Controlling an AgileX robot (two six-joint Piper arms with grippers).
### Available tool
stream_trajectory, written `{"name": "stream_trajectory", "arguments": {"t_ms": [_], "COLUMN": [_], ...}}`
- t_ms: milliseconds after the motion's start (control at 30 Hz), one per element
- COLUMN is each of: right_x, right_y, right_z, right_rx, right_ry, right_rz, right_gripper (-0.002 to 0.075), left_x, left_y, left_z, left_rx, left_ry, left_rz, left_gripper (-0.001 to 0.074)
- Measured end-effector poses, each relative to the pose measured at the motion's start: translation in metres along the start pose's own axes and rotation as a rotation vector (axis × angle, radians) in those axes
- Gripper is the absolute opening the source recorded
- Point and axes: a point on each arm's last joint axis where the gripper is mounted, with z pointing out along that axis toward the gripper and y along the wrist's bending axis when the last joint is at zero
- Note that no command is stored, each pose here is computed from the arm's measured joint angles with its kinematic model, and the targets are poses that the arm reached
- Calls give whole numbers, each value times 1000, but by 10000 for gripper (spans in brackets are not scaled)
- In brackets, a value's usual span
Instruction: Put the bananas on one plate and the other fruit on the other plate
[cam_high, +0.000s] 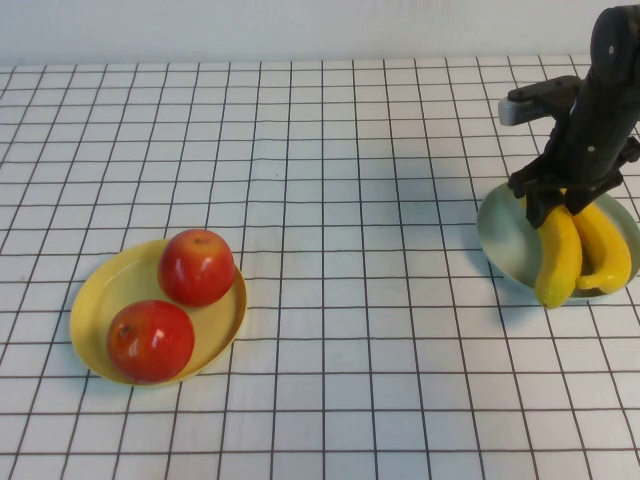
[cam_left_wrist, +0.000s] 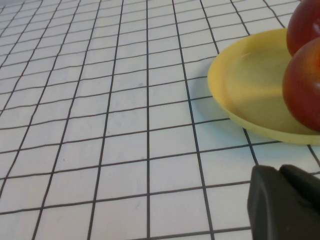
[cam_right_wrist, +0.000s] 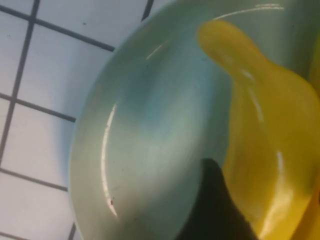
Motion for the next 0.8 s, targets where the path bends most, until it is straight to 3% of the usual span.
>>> {"name": "stream_trajectory", "arguments": {"t_ms": [300, 467, 600, 700, 800], "right_x": [0, 0, 10, 37, 75], "right_y": [3, 19, 48, 70, 84], "right_z": [-9, -67, -126, -162, -180], "right_rx": [-26, -100, -94, -101, -108], "right_ry": [-26, -211, -467, -654, -792], "right_rz": [10, 25, -19, -43, -53], "right_gripper": [391, 277, 104, 22, -3], "left_x": [0, 0, 0, 0, 0], "left_y": [0, 0, 0, 0, 0], "left_z": [0, 0, 0, 0, 0], "left_rx": [0, 0, 0, 0, 0], "left_ry": [0, 0, 0, 0, 0], "left_rz": [0, 0, 0, 0, 0], "left_gripper": [-4, -4, -4, -4, -4]}}
